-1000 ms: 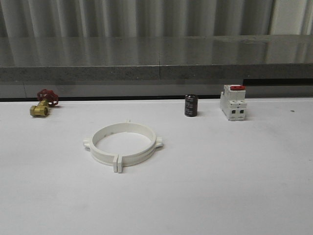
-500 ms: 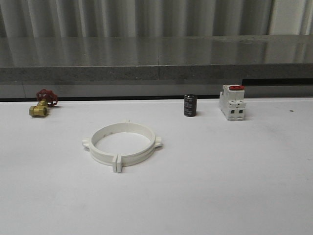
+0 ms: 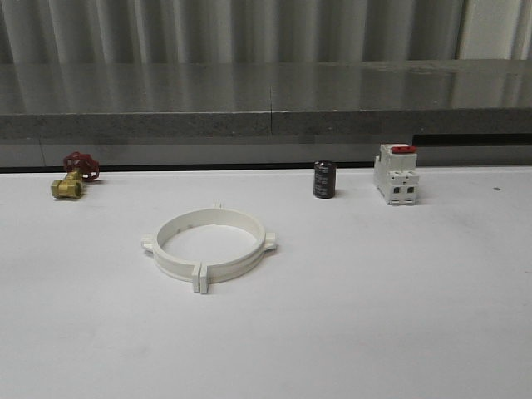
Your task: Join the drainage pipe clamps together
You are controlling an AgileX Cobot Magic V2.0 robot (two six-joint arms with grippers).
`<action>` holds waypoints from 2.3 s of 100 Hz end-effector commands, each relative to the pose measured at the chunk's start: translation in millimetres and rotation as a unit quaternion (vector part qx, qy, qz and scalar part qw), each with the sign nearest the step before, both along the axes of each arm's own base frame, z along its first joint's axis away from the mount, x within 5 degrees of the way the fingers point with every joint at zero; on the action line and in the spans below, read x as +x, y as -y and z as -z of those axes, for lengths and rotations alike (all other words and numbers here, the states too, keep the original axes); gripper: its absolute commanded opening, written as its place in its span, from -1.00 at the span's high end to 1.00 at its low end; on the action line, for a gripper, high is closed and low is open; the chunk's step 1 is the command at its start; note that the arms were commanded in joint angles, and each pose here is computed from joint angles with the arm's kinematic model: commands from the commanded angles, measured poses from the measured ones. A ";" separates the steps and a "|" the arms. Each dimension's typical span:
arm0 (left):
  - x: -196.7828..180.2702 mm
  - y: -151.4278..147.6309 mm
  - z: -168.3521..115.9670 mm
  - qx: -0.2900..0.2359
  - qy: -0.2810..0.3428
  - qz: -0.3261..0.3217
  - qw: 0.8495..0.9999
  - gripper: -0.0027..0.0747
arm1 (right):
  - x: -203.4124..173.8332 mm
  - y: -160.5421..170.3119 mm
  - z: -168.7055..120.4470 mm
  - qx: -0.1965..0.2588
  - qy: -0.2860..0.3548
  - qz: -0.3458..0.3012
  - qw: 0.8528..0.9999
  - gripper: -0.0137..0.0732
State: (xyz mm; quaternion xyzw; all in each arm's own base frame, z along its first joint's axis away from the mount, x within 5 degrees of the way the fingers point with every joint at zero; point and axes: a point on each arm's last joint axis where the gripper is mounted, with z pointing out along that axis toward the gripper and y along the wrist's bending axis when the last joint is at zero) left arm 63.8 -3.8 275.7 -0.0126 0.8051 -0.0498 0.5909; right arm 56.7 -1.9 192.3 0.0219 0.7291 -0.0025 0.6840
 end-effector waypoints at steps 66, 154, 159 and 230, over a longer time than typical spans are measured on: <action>2.1 0.5 -14.7 -0.003 0.046 0.002 0.999 0.99 | -2.2 0.3 -12.4 -0.007 0.049 0.004 0.999 0.84; -1.9 -2.9 30.4 0.089 0.145 -0.009 0.985 0.99 | -2.2 0.3 -12.4 -0.007 0.049 0.004 0.999 0.84; -3.8 -3.1 39.9 0.089 0.146 -0.010 0.985 0.99 | -2.2 0.3 -12.4 -0.007 0.049 0.004 0.999 0.84; -7.8 -2.9 84.7 0.050 0.143 -0.015 0.988 0.99 | -1.9 0.3 -12.3 -0.007 0.048 0.004 0.999 0.84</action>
